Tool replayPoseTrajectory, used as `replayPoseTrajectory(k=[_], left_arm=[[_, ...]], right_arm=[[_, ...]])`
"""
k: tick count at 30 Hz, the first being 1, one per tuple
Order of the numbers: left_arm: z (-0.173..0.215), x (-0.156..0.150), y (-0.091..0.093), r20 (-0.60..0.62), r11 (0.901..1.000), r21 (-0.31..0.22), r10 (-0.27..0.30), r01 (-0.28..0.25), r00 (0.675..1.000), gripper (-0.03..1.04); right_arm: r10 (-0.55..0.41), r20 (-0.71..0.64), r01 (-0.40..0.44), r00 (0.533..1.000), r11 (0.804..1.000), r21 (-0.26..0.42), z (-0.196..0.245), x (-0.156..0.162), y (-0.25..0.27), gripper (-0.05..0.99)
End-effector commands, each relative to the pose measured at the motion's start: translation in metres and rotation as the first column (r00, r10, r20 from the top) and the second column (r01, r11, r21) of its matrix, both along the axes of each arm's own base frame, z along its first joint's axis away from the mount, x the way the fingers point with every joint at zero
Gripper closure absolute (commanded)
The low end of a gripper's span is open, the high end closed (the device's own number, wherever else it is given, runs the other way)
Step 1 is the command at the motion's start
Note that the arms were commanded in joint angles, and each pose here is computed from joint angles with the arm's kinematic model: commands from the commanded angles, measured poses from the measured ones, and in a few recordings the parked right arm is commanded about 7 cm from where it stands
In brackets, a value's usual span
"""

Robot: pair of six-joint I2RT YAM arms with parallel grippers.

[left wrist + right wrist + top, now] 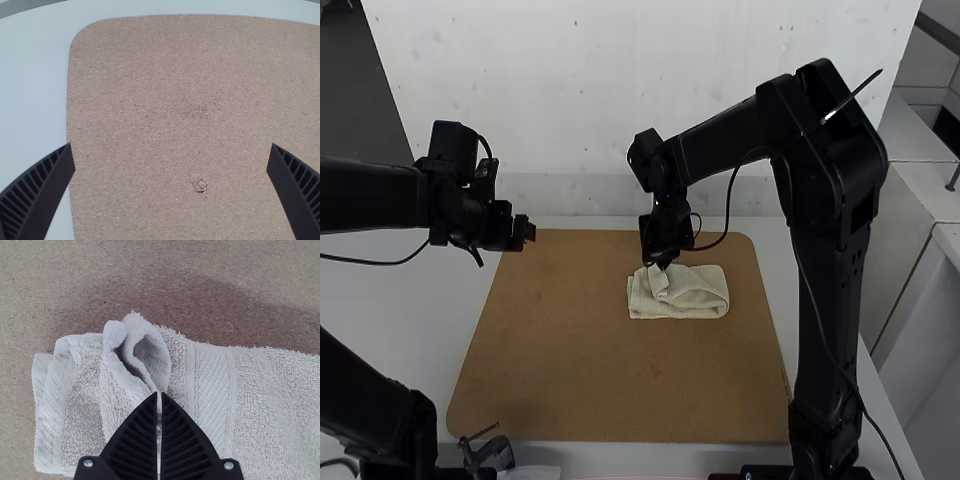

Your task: Fold the towel.

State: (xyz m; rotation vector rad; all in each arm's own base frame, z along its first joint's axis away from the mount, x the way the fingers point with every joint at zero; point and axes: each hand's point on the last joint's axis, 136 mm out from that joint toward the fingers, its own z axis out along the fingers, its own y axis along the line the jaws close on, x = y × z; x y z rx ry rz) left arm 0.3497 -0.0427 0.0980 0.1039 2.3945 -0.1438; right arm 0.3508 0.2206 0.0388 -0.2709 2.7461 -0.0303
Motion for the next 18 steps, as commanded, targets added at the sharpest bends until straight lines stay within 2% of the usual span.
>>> replayPoseTrajectory(k=[1,10,11,14,15,16,18], left_arm=[[0.009,0.006,-0.001,0.028,0.9999,-0.004,-0.015,0.015,1.000,0.00],[0.011,0.005,0.000,0.032,0.9999,-0.004,-0.012,0.012,0.999,0.00],[0.011,0.005,0.000,0.032,0.9999,-0.004,-0.012,0.012,0.999,0.00],[0.011,0.006,0.000,0.034,0.9999,-0.004,-0.012,0.012,0.999,0.00],[0.011,0.006,0.001,0.035,0.9999,-0.004,-0.010,0.011,0.999,0.00],[0.011,0.006,0.000,0.035,0.9999,-0.004,-0.012,0.012,0.999,0.00],[0.010,0.006,0.001,0.032,0.9999,-0.004,-0.010,0.011,0.999,0.00]], right_arm=[[0.031,0.043,-0.032,0.999,0.999,0.014,0.015,-0.005,0.020,0.92],[0.101,0.045,-0.102,0.994,0.994,0.025,0.015,-0.025,0.054,0.91],[0.101,0.047,-0.102,0.994,0.994,0.027,0.016,-0.025,0.055,0.86],[0.086,0.072,-0.090,0.994,0.995,0.053,0.023,-0.018,0.054,0.42],[0.079,0.084,-0.085,0.993,0.994,0.065,0.029,-0.016,0.053,0.32],[0.075,0.101,-0.084,0.992,0.993,0.080,0.038,-0.014,0.053,0.29],[0.054,0.132,-0.069,0.990,0.992,0.108,0.054,-0.007,0.048,0.29]])
